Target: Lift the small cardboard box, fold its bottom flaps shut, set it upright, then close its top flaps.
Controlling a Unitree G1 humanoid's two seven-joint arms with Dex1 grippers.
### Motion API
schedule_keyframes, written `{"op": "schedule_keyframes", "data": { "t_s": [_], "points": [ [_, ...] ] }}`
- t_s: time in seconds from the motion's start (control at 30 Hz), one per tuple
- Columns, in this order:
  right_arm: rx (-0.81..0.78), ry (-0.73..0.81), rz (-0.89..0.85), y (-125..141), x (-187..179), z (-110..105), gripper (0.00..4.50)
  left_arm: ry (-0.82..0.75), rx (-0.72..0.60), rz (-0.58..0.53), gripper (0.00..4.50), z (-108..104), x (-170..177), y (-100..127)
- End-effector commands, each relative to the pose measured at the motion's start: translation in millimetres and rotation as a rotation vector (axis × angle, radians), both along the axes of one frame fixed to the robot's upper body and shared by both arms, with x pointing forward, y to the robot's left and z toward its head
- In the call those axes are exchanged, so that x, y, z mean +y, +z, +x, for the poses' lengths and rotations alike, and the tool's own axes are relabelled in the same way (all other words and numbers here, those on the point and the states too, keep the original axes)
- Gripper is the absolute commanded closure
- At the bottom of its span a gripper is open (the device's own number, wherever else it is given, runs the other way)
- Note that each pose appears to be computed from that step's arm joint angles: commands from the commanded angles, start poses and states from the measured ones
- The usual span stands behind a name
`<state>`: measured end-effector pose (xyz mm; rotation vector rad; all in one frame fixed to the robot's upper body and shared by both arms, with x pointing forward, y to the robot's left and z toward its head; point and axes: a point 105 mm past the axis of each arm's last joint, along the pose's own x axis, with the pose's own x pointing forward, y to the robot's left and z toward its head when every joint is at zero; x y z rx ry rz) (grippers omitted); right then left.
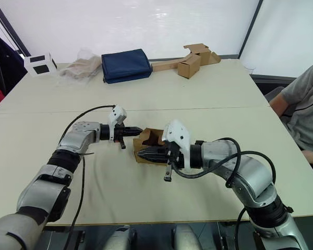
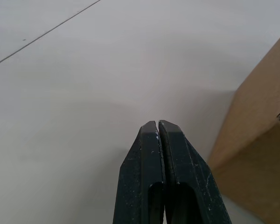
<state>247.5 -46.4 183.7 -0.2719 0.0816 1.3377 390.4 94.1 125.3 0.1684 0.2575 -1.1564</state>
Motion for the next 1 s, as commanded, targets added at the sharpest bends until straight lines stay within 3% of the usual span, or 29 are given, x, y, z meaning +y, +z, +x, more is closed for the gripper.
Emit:
{"op": "schedule_keyframes", "data": {
  "t_s": [0.03,0.47,1.0],
  "points": [
    [-0.123,-0.039,-0.049,-1,-2,8,4.5,-0.055,-0.002,-0.018,4.46,-9,-2,6],
    [-0.161,-0.06,-0.122,-21,-7,27,4.5,-0.081,0.023,0.0,4.46,-17,-2,2],
    [-0.051,-0.104,-0.024,-38,-7,39,4.5,-0.049,0.01,0.012,4.46,-18,5,2]
  ]
}}
